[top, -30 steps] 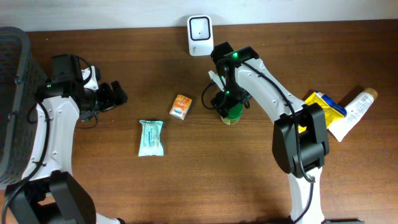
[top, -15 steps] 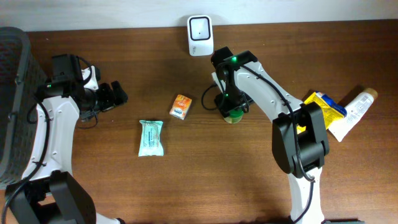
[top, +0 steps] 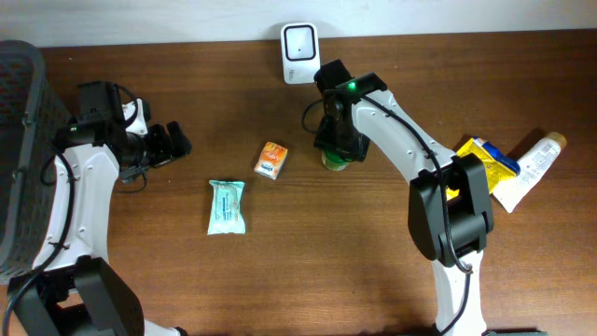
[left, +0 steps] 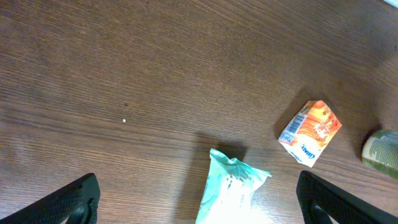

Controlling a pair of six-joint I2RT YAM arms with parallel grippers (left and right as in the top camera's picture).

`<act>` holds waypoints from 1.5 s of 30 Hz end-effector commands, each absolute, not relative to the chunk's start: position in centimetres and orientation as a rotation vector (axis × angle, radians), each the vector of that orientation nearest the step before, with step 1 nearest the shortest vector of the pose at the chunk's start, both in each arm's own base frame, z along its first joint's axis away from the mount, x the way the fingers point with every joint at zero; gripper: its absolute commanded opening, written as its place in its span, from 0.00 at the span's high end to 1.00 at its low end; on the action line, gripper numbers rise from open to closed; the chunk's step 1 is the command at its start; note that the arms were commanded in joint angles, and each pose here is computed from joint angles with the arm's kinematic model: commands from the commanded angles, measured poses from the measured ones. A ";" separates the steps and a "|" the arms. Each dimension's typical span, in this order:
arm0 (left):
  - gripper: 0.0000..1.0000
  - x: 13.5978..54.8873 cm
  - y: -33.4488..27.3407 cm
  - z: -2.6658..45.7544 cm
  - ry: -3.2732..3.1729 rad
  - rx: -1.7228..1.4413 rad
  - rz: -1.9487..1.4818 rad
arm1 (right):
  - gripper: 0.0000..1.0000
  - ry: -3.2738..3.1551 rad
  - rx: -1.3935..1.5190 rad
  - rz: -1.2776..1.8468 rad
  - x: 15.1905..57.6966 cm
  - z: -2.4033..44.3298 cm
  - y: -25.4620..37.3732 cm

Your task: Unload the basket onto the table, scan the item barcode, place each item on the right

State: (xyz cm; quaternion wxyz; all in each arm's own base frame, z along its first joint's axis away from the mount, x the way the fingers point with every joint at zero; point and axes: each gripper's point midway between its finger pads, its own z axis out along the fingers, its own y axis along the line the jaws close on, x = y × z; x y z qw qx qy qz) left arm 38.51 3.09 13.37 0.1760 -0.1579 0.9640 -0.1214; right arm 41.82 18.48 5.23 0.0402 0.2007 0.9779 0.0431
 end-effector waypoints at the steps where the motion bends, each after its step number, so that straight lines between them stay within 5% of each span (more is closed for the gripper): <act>1: 0.01 38.4 3.2 12.7 2.748 -0.456 -0.341 | 0.28 2.959 0.727 0.148 42.0 5.6 19.3; 8: 0.01 38.4 3.2 12.7 2.748 -0.456 -0.341 | 0.02 3.025 0.227 0.109 42.0 5.9 19.2; 13: 0.01 38.4 3.2 12.7 2.748 -0.456 -0.341 | 0.01 3.011 -0.244 0.071 43.2 8.5 16.6; 20: 0.01 38.4 3.2 12.7 2.748 -0.456 -0.341 | 0.00 3.019 -0.406 0.071 42.7 7.4 17.0; 34: 0.01 38.4 3.2 12.7 2.748 -0.456 -0.341 | 0.20 3.128 -0.141 -0.032 41.6 4.3 16.6; 36: 0.01 38.4 3.2 12.7 2.748 -0.456 -0.341 | 0.28 3.132 -0.139 -0.033 41.6 4.3 16.5; 45: 0.01 38.4 3.2 12.7 2.748 -0.456 -0.341 | 0.34 3.242 -0.106 0.068 39.3 4.5 16.8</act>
